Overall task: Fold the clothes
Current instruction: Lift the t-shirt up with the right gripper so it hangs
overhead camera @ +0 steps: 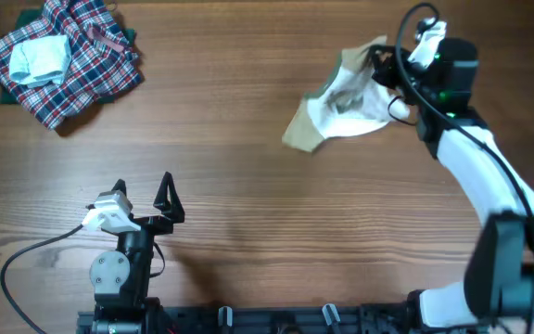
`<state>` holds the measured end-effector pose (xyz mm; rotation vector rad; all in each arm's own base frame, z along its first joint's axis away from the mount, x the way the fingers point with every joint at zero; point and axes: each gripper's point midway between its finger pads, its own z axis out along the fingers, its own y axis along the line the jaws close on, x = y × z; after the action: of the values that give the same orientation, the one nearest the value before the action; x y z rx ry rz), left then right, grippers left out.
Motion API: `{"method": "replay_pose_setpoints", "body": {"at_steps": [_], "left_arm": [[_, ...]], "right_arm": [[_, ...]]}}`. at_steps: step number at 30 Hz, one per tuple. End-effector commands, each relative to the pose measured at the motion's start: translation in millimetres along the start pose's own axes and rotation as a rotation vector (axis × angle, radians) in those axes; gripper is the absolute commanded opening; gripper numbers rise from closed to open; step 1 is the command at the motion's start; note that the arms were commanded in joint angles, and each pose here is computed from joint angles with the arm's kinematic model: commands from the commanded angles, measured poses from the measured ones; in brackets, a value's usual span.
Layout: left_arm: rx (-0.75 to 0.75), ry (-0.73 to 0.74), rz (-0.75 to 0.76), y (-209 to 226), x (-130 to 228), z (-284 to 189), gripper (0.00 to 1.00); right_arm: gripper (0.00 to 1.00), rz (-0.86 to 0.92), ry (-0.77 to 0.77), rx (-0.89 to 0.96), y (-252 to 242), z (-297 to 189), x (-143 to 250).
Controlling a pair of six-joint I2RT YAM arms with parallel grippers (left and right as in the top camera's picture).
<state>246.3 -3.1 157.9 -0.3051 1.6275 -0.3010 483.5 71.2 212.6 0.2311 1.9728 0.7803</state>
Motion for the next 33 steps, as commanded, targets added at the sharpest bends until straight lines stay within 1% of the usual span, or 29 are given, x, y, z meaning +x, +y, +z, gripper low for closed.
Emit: {"method": "replay_pose_setpoints", "body": {"at_steps": [1, 6, 12, 15, 20, 24, 33], "left_arm": [[0.015, 0.005, 0.020, -2.2, 2.5, 0.0, 1.00], [0.015, 0.005, 0.020, -2.2, 2.5, 0.0, 1.00], [0.015, 0.005, 0.020, -2.2, 2.5, 0.0, 1.00], [0.015, 0.005, 0.020, -2.2, 2.5, 0.0, 1.00], [0.015, 0.005, 0.020, -2.2, 2.5, 0.0, 1.00], [0.015, 0.005, 0.020, -2.2, 2.5, 0.0, 1.00], [0.015, 0.005, 0.020, -2.2, 2.5, 0.0, 1.00]], "right_arm": [[0.04, -0.124, -0.111, -0.102, 59.3, -46.8, -42.0], [0.04, -0.185, -0.156, -0.109, 87.8, -86.3, -53.4], [0.04, -0.188, -0.153, -0.118, 99.9, -104.3, -51.7], [0.04, -0.210, -0.162, -0.163, 117.3, -107.9, -50.3], [0.04, -0.264, -0.232, -0.250, 156.9, -131.7, -59.7], [0.04, -0.273, -0.250, -0.261, 163.4, -141.9, -62.5], [0.04, -0.265, -0.234, -0.252, 160.0, -139.1, -59.2]]}}
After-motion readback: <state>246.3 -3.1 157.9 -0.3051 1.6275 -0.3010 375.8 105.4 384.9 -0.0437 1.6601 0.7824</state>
